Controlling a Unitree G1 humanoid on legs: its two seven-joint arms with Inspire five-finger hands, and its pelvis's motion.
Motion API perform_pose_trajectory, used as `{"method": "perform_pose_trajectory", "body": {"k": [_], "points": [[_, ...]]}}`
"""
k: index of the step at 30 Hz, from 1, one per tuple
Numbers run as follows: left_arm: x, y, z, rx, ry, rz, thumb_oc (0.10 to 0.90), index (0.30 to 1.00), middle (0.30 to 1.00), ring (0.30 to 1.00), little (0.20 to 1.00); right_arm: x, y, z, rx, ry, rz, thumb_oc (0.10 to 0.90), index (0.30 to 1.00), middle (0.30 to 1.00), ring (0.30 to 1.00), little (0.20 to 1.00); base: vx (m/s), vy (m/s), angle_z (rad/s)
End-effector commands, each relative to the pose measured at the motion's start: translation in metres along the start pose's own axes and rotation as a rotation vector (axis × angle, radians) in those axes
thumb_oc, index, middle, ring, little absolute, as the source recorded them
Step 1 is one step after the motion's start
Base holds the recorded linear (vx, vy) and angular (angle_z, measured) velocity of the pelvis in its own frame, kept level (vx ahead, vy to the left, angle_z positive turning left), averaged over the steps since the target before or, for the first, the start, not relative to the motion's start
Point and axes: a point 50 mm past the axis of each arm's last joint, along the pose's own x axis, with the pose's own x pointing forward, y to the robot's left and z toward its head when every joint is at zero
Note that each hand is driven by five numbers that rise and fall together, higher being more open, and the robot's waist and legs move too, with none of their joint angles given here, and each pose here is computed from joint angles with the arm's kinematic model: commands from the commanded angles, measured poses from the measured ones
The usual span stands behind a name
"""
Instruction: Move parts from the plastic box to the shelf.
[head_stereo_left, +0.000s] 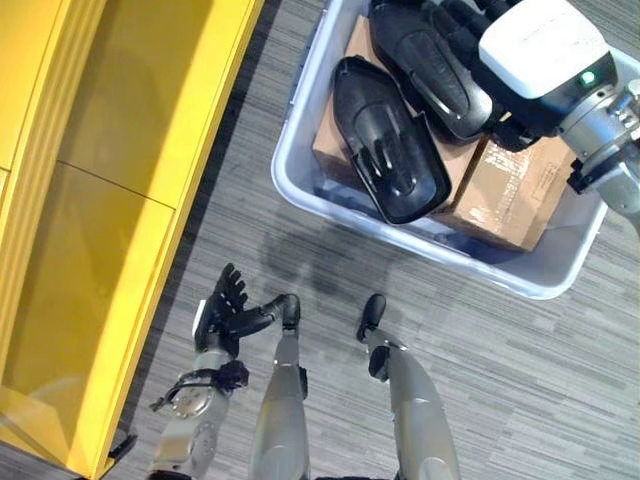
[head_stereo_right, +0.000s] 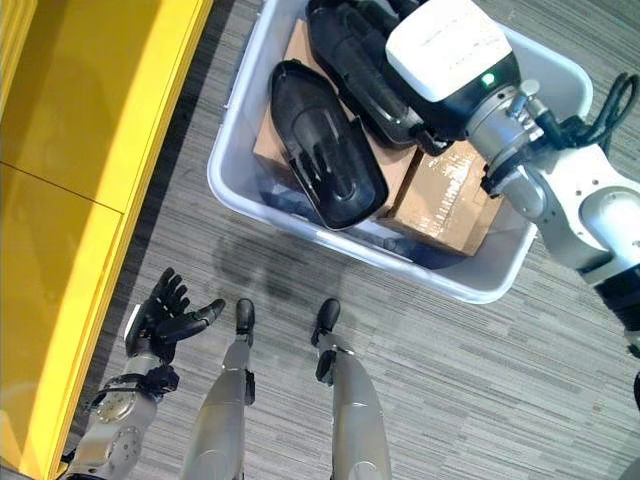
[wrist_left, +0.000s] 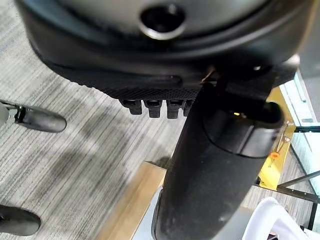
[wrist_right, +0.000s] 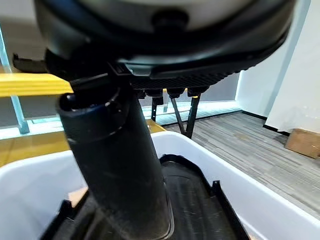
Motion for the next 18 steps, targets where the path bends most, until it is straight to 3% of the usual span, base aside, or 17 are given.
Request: {"method": "perform_pose_trajectory", "body": {"k": [1, 18], "points": [[-0.011, 0.007, 0.022, -0.003, -0.125, -0.005, 0.9, 1.0, 1.0, 1.0, 1.0, 0.008, -0.049, -0.018, -0.102, 0.048, -0.184, 0.9, 1.0, 1.0, 1.0, 1.0, 0.0, 0.005, 0.04], [-0.01, 0.003, 0.02, -0.029, -0.127, -0.018, 0.9, 1.0, 1.0, 1.0, 1.0, 0.011, -0.039, -0.061, -0.118, 0.229, -0.099, 0.9, 1.0, 1.0, 1.0, 1.0, 0.0, 0.0, -0.01]]}}
